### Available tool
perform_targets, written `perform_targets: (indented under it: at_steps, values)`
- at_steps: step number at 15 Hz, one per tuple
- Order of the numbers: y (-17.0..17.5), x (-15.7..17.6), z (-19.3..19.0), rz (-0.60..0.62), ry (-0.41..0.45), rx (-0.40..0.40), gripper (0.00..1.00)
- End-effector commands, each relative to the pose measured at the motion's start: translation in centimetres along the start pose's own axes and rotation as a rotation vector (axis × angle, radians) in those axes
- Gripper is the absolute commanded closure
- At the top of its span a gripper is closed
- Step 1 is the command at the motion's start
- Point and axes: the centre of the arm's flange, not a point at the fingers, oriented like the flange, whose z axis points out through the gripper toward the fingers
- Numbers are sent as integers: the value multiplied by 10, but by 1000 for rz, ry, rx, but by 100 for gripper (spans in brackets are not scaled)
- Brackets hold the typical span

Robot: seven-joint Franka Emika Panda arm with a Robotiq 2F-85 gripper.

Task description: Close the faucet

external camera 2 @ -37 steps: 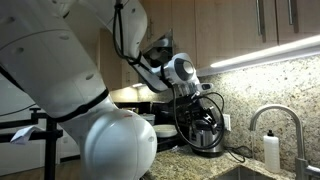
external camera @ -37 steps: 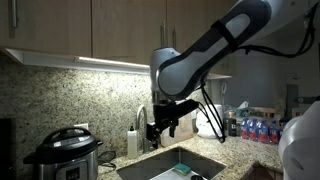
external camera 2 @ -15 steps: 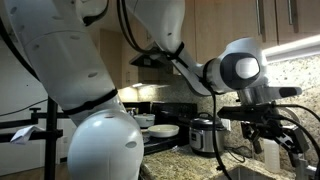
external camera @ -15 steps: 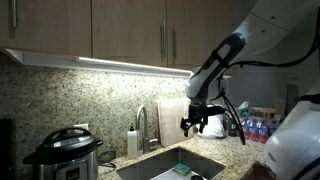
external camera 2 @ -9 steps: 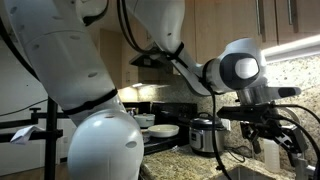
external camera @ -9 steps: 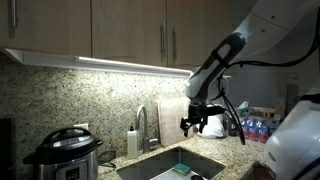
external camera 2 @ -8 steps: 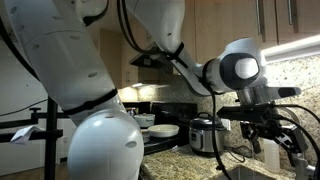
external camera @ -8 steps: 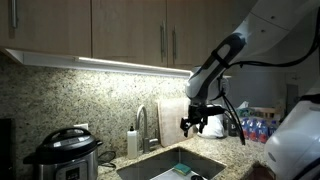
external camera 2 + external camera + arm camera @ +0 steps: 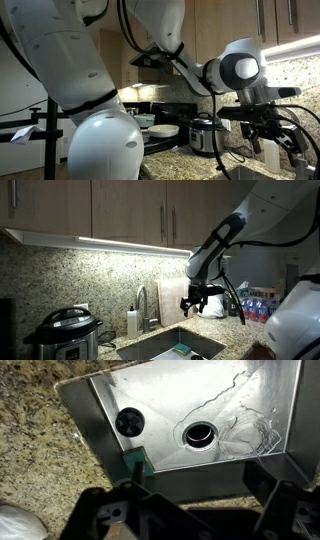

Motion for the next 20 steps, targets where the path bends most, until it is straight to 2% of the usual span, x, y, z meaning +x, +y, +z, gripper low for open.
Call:
perform_targets:
  at_steps: [1,2,8,13,18,20]
  values:
    - [0,3,-1,19,31,-31,25]
    - [0,4,0,17,42,-31,26]
    - [4,14,13,23,62,-5,66]
    - [9,28,16,38,72,-13,98]
    - [13,45,2,42,133,-26,100]
    - [16,54,-8,40,214,-31,100]
